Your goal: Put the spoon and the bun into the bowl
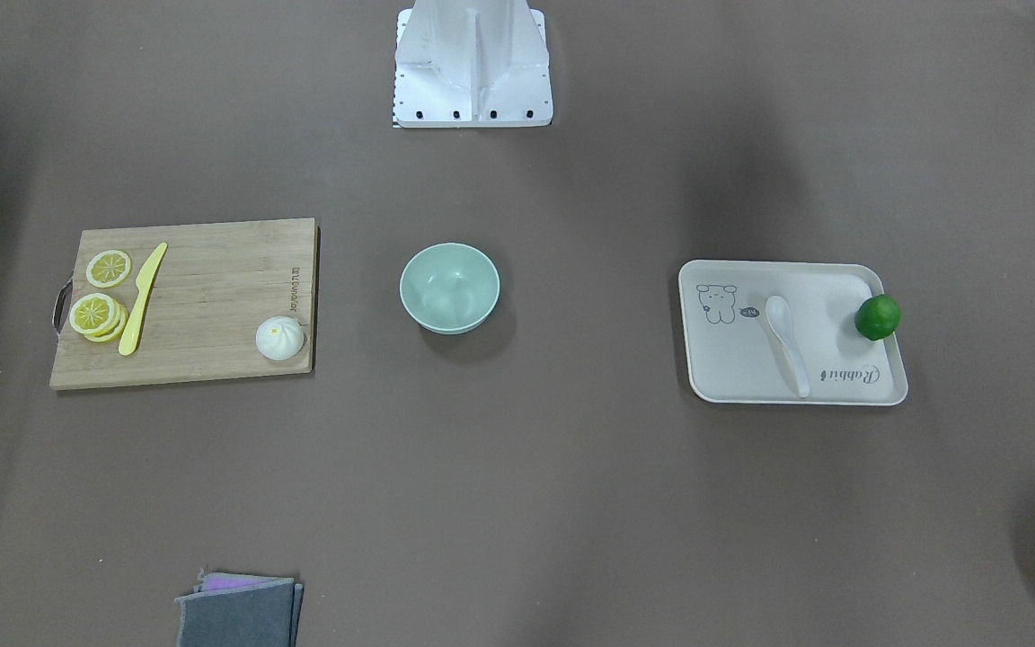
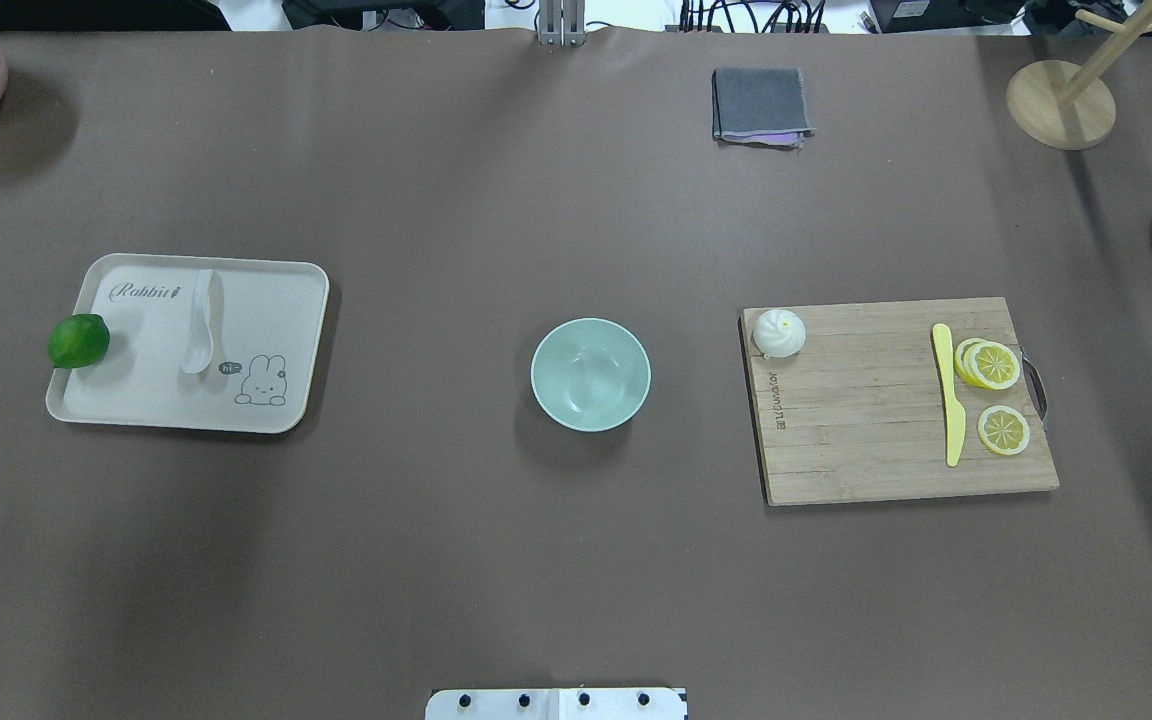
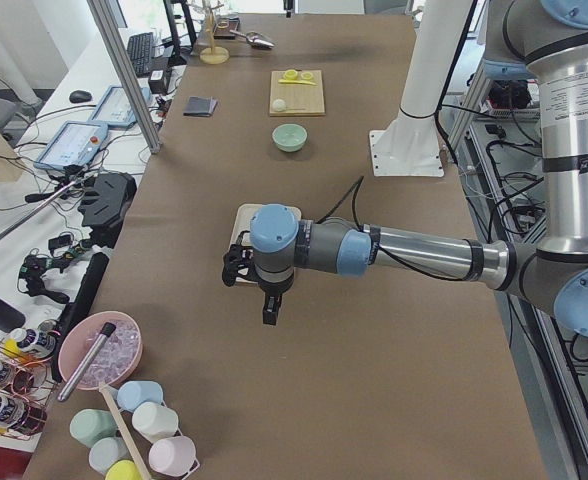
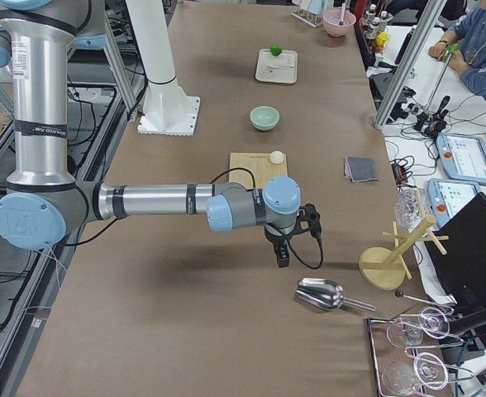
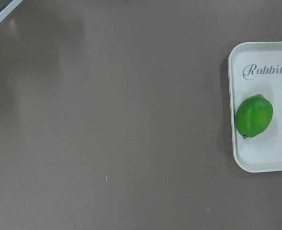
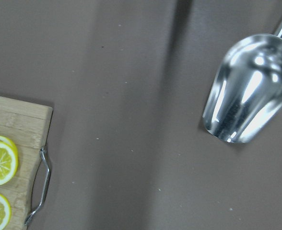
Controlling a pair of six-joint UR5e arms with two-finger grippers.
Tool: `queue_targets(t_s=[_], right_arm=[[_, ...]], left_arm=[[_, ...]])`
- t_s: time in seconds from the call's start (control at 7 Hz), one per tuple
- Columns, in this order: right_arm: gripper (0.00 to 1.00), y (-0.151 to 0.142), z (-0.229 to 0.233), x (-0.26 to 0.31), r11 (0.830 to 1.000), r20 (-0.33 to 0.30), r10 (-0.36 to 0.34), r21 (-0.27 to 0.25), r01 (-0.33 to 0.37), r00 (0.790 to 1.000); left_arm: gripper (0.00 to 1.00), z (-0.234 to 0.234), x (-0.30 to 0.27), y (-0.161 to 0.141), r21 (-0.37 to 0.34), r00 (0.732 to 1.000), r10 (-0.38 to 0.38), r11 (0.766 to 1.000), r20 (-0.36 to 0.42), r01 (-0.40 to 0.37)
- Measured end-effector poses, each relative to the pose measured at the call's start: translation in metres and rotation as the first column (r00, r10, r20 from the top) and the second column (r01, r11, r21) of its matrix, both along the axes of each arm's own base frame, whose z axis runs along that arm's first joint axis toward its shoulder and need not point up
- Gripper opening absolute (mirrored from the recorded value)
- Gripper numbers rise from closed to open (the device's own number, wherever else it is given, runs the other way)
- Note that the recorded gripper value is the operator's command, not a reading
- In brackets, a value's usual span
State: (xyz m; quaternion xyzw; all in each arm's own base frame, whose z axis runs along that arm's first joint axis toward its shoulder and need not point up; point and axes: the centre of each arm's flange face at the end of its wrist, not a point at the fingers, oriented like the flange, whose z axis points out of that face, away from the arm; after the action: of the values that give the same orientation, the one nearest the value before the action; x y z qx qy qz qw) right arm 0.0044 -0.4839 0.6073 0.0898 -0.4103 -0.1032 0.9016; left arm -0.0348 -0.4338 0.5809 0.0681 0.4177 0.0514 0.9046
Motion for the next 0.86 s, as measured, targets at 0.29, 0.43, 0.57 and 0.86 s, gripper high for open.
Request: queue_targets(t_s=[0.29,0.43,0.57,0.86], right_arm=[[1.00,-0.004,-0.015,-0.043,0.996,0.016,-0.070,0.060,0.069,0.997],[1.00,-0.009,-0.025,-0.057,0.995,0.023,-0.080,0.067,0.079,0.997],[1.00,-0.010,-0.037,-0.067,0.995,0.030,-0.079,0.068,0.077,0.996],[1.00,-0.006,-0.071,-0.091,0.999,0.056,-0.042,0.028,0.040,0.998]], left_arm=[[0.98,-0.003,0.001,-0.004,0.109,1.000,-0.011,0.994,-0.012,0.013],[0.98,-0.008,0.003,-0.006,0.116,0.999,-0.038,0.992,-0.024,0.040],[0.98,-0.019,0.009,-0.011,0.103,0.997,-0.072,0.992,-0.040,0.076],[0.97,-0.052,0.031,-0.033,0.082,0.990,-0.121,0.989,-0.080,0.127]])
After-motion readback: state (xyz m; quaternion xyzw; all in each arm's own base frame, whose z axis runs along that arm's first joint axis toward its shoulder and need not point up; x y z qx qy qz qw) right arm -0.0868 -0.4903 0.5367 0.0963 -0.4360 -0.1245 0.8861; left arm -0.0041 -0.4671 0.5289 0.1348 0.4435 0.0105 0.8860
